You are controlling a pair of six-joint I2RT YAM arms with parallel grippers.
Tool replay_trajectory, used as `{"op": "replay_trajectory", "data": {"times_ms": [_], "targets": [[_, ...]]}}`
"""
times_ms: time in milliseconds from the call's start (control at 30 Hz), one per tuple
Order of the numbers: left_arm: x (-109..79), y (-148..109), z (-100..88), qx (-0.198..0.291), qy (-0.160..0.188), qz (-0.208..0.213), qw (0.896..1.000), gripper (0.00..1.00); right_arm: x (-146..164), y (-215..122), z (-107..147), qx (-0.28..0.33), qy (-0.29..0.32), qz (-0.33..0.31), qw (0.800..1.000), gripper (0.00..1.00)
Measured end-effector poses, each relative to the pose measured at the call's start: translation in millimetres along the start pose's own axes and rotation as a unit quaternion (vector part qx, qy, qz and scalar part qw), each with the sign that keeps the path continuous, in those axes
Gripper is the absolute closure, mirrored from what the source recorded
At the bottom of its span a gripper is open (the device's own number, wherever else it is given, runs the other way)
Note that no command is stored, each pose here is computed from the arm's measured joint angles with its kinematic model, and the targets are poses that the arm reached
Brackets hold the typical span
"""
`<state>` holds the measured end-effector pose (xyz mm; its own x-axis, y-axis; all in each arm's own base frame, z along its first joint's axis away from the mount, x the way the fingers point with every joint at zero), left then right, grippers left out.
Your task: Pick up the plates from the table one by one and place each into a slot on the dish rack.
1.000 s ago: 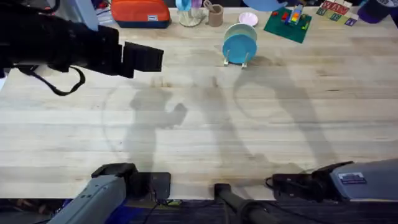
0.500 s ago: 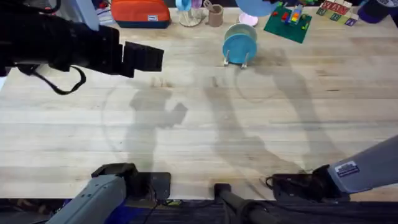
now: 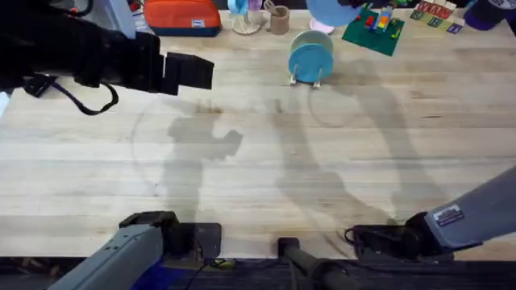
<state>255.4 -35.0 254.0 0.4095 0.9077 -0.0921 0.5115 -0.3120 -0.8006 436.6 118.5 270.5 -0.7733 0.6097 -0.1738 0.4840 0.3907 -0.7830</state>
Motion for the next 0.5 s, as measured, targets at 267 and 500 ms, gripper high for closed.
{"op": "replay_trajectory", "data": {"times_ms": [267, 500], "targets": [[0.1, -0.1, -0.1, 0.000, -0.002, 0.000, 1.000, 0.006, -0.1, 27.4, 13.2, 0.026, 0.011, -0.023, 0.999, 0.972], [0.1, 0.0, 0.0, 0.000, -0.002, 0.000, 1.000, 0.005, 1.6, 27.3, 15.0, 0.030, 0.012, -0.027, 0.999, 0.973]]}}
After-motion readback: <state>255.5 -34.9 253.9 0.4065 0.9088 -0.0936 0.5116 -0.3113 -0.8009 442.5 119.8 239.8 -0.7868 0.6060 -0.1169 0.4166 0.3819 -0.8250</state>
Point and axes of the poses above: each hand's point on the last joint's axis, 136 mm out from that joint toward the fingers, its own y axis out along the fingers, its own x axis along the line the jaws close on, z = x × y, the point moved 2 cm from there along -y, back along the fingers, and after that the axes turned 9 degrees about y, right-handed, at the moved point
